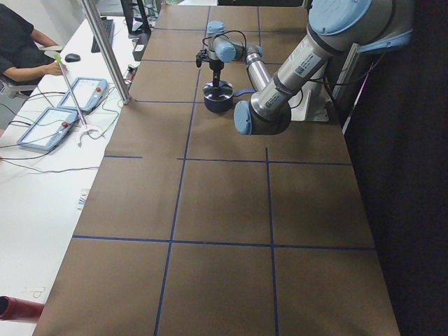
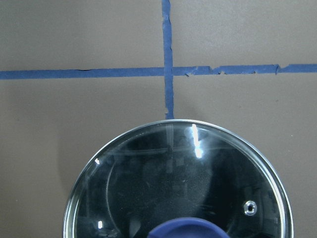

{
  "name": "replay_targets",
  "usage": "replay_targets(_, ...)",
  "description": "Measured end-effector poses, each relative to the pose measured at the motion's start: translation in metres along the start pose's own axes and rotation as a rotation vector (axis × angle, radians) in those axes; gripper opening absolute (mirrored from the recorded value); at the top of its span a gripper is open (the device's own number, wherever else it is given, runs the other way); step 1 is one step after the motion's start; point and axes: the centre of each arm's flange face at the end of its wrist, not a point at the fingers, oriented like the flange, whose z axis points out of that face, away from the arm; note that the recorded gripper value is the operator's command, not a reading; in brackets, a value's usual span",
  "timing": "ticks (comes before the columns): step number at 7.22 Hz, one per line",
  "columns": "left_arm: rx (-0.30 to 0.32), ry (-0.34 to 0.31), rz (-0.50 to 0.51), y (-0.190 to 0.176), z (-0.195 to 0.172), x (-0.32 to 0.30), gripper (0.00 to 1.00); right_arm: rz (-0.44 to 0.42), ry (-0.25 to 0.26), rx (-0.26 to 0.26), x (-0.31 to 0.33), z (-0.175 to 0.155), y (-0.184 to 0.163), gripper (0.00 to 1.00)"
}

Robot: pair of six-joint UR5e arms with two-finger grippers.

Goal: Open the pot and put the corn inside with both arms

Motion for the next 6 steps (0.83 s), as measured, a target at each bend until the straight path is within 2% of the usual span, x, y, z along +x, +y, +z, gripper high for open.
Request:
replay_targets(1,0.0,0.0,0.001,0.0,0.0,0.0,0.2,0.0,0.0,0.0,0.0,0.0,0.0,1.0)
replay_targets(2,0.001,0.003,0.002,0.0,-0.001,0.002,0.12,0.001,-0.001,-0.001,0.0,0.0,0.001,1.0)
replay_targets(4,0.013,0.022,0.007,0.001,-0.017,0.006,0.11,0.001,0.0,-0.001,0.0,0.0,0.001,1.0)
replay_targets(6,0.042,0.041,0.0,0.001,-0.06,-0.004,0.1,0.001,0.0,-0.001,0.0,0.0,0.001,1.0)
